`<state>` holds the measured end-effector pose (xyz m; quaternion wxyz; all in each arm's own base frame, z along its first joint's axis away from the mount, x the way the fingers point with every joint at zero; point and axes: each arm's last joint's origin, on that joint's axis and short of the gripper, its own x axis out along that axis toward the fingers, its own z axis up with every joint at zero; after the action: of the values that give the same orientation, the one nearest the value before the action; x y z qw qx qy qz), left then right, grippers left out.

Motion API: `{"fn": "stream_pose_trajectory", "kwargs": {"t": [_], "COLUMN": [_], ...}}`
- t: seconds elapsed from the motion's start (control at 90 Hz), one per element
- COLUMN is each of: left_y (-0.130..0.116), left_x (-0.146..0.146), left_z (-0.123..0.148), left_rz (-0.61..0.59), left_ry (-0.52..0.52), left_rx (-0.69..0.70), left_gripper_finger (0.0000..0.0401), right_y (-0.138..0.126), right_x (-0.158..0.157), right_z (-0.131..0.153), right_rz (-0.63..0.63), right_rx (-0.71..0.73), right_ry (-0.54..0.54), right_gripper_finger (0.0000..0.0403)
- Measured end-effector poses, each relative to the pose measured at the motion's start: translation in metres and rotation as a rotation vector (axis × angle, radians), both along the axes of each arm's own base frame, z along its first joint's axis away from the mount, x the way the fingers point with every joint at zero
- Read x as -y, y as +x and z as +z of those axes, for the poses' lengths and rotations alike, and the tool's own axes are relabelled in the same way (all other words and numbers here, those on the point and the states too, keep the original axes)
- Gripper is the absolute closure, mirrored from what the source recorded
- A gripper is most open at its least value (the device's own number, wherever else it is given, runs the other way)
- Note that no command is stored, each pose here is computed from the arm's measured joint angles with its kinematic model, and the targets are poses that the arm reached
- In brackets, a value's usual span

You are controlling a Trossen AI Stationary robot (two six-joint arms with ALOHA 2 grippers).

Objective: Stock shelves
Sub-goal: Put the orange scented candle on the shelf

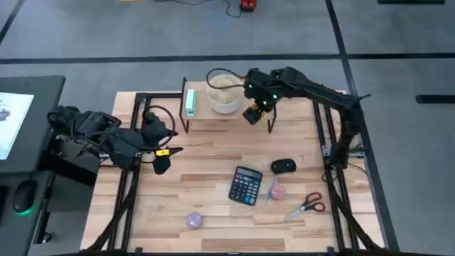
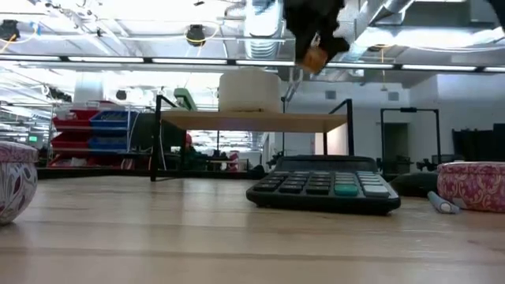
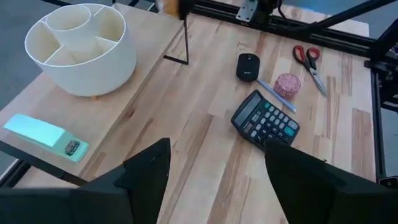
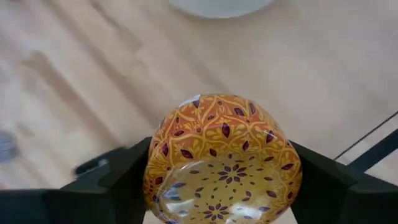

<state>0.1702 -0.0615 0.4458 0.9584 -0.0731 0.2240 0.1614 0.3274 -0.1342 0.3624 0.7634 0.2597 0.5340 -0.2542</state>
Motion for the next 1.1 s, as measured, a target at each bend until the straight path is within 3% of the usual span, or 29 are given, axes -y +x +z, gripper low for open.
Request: {"fn": "stream_pose_trajectory", "kwargs": {"t": [0.422,0.644,0.844,1.1], "left_y": [0.000,0.000,0.000,0.000], "left_x": [0.000,-0.001,-0.001,-0.001], "left_z": [0.000,0.001,0.001,0.001], "left_rz": [0.017,0.025,0.030,0.031], "left_ry": [0.007,0.004,0.002,0.003], "left_rx": [0.008,0.014,0.016,0.016], "left_gripper_finger": [0.0164,0.0164,0.0164,0.0164], "right_y": [0.006,0.000,-0.001,0.000], "right_x": [0.055,0.068,0.069,0.070], "right_z": [-0.046,-0.045,-0.046,-0.045], "right_rz": [-0.003,-0.023,-0.022,-0.026], "right_rx": [-0.169,-0.163,-0.173,-0.169], "right_ry": [-0.004,-0.026,-0.038,-0.056], "right_gripper_finger": [0.0126,0.0125,0.0089,0.0101]}}
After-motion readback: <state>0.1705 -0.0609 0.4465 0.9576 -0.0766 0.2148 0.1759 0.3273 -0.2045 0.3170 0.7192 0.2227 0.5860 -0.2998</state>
